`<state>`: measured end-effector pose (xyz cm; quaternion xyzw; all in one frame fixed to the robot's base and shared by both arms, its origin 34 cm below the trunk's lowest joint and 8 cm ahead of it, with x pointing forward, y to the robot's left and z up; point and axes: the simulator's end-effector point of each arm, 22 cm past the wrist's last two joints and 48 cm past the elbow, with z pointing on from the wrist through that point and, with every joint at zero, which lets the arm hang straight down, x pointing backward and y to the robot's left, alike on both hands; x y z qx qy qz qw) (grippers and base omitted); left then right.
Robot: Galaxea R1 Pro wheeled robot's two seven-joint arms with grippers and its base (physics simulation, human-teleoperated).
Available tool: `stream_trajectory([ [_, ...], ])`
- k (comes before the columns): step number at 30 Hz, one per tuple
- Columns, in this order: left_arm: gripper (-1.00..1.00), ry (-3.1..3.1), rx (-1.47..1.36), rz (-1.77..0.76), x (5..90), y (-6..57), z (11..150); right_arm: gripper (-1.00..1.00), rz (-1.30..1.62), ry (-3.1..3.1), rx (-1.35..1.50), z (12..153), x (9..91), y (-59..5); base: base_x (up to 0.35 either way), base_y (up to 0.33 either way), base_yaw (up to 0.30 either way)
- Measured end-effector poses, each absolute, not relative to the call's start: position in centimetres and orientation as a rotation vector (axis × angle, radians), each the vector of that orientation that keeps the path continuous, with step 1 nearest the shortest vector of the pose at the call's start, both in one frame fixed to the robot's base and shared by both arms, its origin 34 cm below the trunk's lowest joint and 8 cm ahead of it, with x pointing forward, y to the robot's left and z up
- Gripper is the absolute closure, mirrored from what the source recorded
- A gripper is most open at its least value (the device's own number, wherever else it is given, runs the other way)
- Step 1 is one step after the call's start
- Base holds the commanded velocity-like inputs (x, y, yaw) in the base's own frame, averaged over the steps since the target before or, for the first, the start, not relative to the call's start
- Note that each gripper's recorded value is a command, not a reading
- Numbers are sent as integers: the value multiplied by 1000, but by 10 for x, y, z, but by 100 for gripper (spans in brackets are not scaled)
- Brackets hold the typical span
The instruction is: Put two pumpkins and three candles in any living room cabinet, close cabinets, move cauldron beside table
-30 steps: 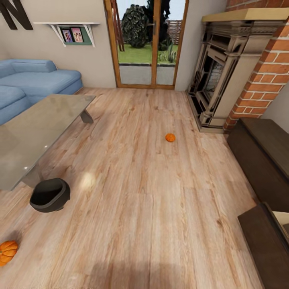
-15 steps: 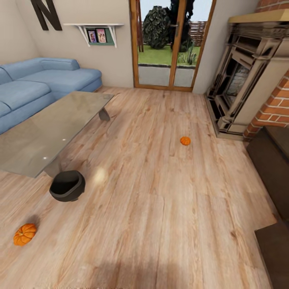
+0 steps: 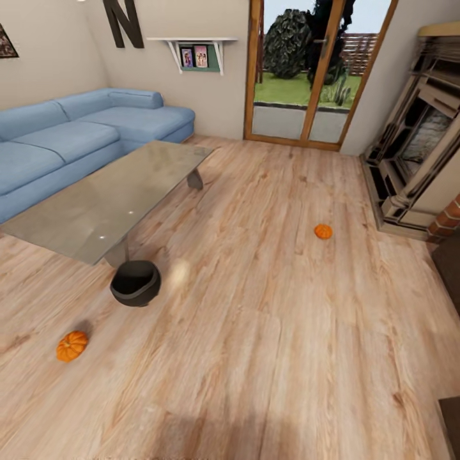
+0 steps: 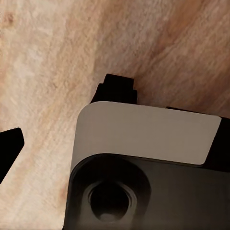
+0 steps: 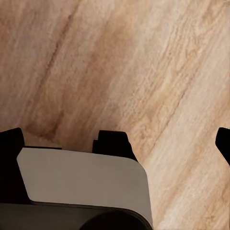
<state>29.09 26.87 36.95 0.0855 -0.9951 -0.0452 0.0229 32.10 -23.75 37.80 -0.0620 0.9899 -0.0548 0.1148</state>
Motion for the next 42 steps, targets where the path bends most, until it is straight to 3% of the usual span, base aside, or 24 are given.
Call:
stream_trajectory([
  [27, -100, -3126, 268, -117, 299, 261, 375, -100, -161, 2814, -165, 389, 347, -241, 0, 0, 16],
  [42, -100, -3142, 274, -198, 305, 301, 380, -100, -132, 2771, -291, 393, 359, -230, 0, 0, 68],
])
